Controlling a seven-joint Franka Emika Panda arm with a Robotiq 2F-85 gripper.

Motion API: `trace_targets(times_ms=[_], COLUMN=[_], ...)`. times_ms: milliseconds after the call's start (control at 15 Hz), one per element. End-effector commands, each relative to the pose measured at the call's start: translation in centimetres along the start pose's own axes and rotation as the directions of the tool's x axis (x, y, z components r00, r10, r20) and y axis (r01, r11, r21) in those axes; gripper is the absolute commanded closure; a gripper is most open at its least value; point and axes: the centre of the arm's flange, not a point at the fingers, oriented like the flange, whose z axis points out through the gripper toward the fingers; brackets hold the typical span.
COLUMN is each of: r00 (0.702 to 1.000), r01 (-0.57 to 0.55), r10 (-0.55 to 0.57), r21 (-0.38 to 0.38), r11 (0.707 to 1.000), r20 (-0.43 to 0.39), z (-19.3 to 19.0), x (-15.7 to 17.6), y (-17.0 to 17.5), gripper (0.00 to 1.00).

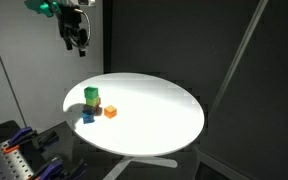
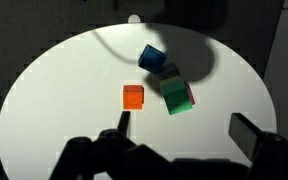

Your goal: Pick up the lime green block and put it on the gray block, pick up the green block and put it on the lime green block

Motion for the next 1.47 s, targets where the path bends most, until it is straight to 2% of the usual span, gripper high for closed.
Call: trace_targets(times_ms=[0,333,1400], r00=[1.000,0.999,1.000], r01=[0.024,0.036,0.015], r10=[-0.024,-0.036,-0.015], r21=[-0.005,-0.012,-0.006], r11=[1.000,0.999,1.000], r20=[-0.008,0.020,0.019], z=[0.49,0.67,1.12], x=[-0.56,-0.77,-0.39], y=[-0.05,0.07,-0.21], gripper=[0.00,0.00,0.00])
